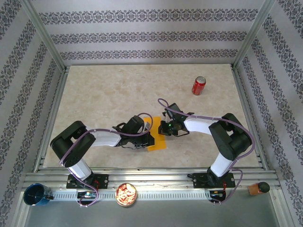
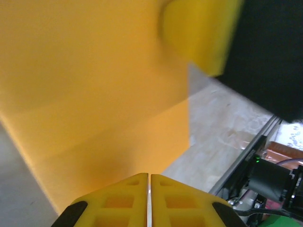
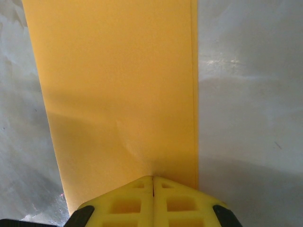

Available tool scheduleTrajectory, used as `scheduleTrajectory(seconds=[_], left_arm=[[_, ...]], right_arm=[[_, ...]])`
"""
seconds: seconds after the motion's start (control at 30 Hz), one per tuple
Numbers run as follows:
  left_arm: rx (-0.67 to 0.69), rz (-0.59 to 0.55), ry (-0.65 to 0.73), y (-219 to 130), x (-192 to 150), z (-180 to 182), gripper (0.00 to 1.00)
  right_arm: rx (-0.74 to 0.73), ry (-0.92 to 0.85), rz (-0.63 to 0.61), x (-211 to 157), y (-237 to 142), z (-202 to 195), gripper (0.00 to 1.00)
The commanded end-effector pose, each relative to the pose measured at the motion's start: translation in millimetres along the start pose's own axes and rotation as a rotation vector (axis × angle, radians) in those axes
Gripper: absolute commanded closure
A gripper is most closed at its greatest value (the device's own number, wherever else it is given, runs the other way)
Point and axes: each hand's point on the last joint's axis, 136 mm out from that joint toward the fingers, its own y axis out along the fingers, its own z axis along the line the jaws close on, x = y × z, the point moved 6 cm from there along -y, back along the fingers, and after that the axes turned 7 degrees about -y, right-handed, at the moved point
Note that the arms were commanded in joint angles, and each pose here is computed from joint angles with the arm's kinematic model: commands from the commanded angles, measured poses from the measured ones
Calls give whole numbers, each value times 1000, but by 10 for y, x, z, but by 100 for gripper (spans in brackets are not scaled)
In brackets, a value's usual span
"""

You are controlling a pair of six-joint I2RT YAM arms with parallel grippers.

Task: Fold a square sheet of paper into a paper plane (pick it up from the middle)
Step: First fold the square sheet of paper in half at the center of the table.

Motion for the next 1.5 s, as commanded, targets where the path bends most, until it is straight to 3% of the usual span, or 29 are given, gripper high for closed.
scheduleTrajectory(seconds=[0.0,0.2,0.47,0.63,0.83,0.97,1.13,1.47], left_arm=[[20,30,-21,45,-138,162,90],[97,49,-39,-5,-411,507,91],[78,-48,85,-310,-350,247,91],[-56,-190,27,-605,43,71,91],[-90,-247,8,-802,659,-235,91],[-96,-229,18,-714,988,-420,91],[-81,-176,-98,-457,1342,-272,94],[-87,-151,-138,-256,1451,-47,94]], right_arm=[[-196,79,113,-316,70,-405,100],[-202,80,113,-314,87,-419,100],[-174,81,101,-217,87,-333,100],[-32,32,31,87,-127,49,99],[77,83,-160,277,-662,160,78],[100,134,-196,149,-881,40,70],[79,195,-228,-146,-1001,-103,66],[112,282,-166,-538,-888,-250,65]])
